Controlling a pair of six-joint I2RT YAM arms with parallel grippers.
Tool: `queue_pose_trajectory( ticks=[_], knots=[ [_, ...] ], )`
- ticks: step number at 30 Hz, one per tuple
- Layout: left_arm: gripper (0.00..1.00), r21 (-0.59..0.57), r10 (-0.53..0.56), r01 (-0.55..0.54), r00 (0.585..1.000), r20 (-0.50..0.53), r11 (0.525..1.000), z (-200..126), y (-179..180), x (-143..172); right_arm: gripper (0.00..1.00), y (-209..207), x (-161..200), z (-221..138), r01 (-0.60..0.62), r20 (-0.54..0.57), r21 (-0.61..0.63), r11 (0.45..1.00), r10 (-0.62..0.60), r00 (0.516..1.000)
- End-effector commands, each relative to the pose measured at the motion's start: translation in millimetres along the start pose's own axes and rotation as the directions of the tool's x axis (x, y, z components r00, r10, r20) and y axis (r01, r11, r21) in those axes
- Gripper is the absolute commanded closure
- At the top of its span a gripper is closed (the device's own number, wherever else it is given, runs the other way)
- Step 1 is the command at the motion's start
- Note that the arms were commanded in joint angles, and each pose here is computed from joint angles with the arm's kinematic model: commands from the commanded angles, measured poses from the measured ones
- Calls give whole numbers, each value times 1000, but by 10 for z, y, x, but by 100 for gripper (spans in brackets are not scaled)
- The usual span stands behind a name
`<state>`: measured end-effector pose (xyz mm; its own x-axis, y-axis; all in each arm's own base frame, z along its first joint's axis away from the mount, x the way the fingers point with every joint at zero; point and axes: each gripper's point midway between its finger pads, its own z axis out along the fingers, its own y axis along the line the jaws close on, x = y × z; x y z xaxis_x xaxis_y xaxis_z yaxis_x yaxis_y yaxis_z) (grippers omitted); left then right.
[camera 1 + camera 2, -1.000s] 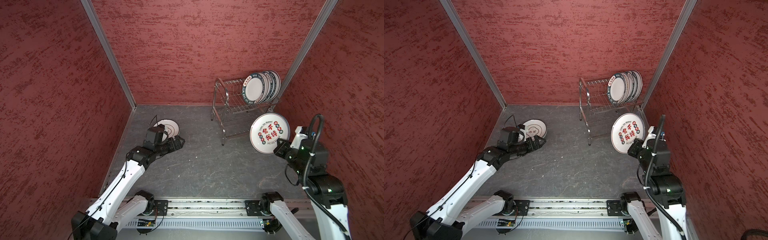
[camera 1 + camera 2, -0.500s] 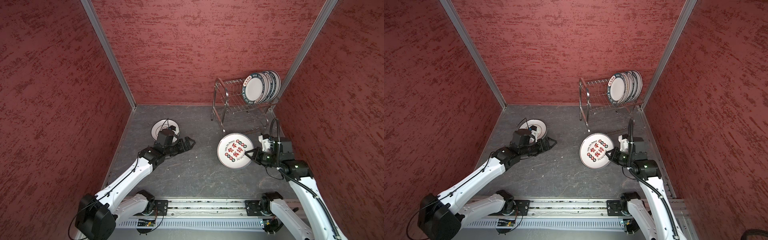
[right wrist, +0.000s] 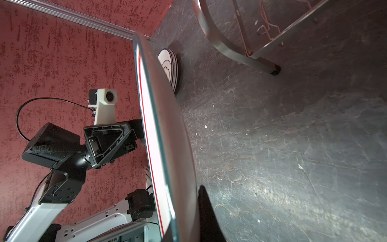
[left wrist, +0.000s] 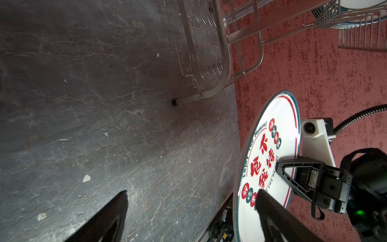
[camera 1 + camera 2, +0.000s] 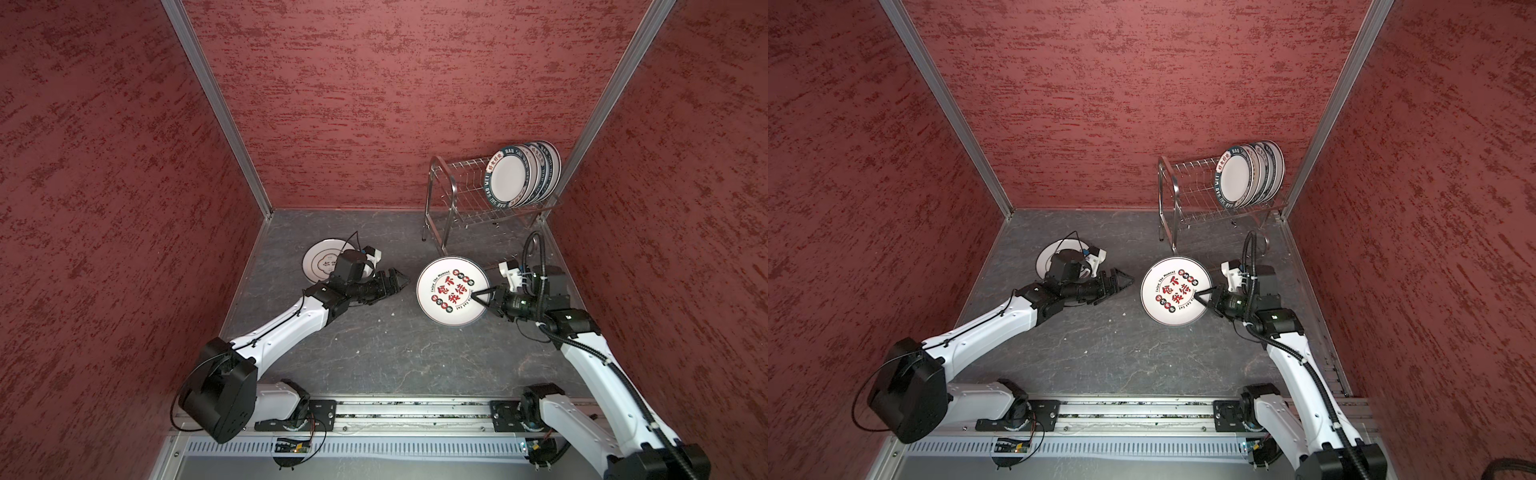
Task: Unload the plates from the dish rack
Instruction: Place the plate among the plates.
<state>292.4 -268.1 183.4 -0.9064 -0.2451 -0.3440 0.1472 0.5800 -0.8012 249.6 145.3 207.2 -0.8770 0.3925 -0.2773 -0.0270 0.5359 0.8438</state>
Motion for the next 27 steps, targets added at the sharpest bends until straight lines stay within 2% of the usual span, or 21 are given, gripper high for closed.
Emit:
queue_pose_trajectory(
  ticks=[1, 6, 9, 12, 19, 27],
  knots=[
    [6, 124, 27, -27, 1000, 6, 992, 23, -315, -86, 100, 239, -113, 38, 65, 18, -107, 992, -64, 998],
    [12, 195, 14, -9, 1000, -21, 981, 121, -430, -74, 100, 304, -142, 162, 75, -11, -139, 987, -77, 997],
    [19, 227, 6, 1, 1000, -29, 974, 155, -484, -72, 100, 324, -159, 226, 72, -23, -149, 986, -76, 997],
    [28, 254, 1, 11, 999, -46, 967, 182, -520, -64, 100, 342, -186, 266, 74, -27, -161, 984, -79, 997],
    [56, 238, -11, 27, 998, -68, 971, 206, -479, -26, 100, 307, -202, 382, 65, -49, -182, 981, -76, 996],
    [76, 208, -12, 32, 995, -97, 978, 219, -429, 23, 96, 307, -194, 460, 71, -56, -192, 979, -83, 995]
  ],
)
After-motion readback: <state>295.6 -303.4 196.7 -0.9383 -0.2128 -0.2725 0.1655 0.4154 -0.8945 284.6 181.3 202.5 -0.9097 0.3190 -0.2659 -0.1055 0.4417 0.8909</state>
